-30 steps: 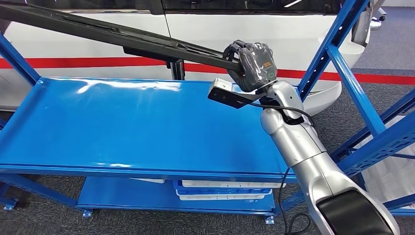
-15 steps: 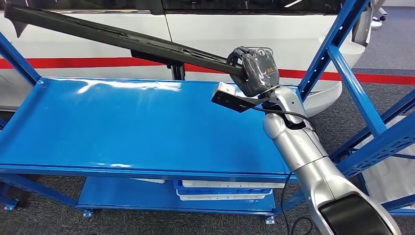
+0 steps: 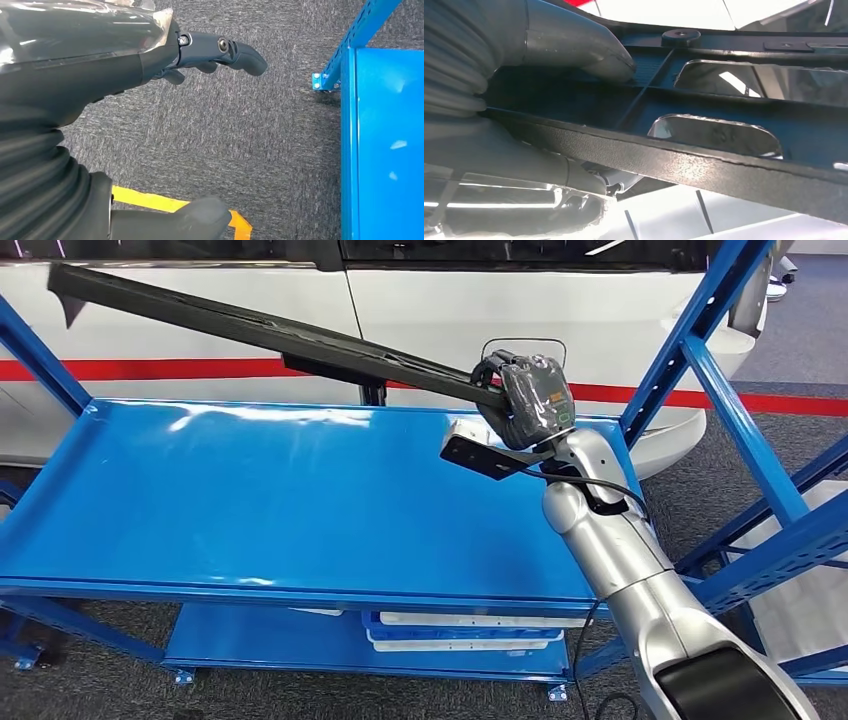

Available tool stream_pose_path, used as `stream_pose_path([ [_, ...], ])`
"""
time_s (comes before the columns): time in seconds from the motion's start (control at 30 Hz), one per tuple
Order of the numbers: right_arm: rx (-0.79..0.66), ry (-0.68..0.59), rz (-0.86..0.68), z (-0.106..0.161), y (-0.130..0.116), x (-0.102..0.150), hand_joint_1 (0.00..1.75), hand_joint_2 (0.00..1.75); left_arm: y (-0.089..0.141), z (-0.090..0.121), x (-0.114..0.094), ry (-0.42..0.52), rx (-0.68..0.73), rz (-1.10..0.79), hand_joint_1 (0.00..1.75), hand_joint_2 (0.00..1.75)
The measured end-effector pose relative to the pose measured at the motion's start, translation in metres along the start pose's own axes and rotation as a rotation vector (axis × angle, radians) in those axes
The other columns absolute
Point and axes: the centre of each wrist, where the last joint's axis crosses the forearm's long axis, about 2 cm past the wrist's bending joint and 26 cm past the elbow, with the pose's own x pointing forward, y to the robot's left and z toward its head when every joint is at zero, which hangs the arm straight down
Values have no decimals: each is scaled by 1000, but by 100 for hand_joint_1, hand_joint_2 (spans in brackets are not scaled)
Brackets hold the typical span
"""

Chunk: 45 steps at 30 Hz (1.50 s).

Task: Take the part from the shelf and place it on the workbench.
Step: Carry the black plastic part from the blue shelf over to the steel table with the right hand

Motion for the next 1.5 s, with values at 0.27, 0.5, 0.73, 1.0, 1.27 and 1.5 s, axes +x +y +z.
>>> stream_pose_path([
  [0.27,-13,16,-7,2,-4,-5,175,175,0,-1,1,-1,-8,-11,0,175],
  [0.5,-12,19,-8,3,-3,-6,175,175,0,-4,6,-7,-16,-22,0,175],
  [0.73,-27,17,-10,2,-7,-8,175,175,-1,-7,12,-4,-45,-42,0,175],
  [1.0,-21,22,-7,7,-5,-12,175,175,-3,-5,9,26,-90,-66,0,175],
  [1.27,-33,12,-3,2,-9,-12,175,175,-6,4,-2,75,-140,-57,0,175],
  [1.5,-34,3,-9,1,-8,-9,175,175,-6,8,-10,135,-185,-43,0,175],
])
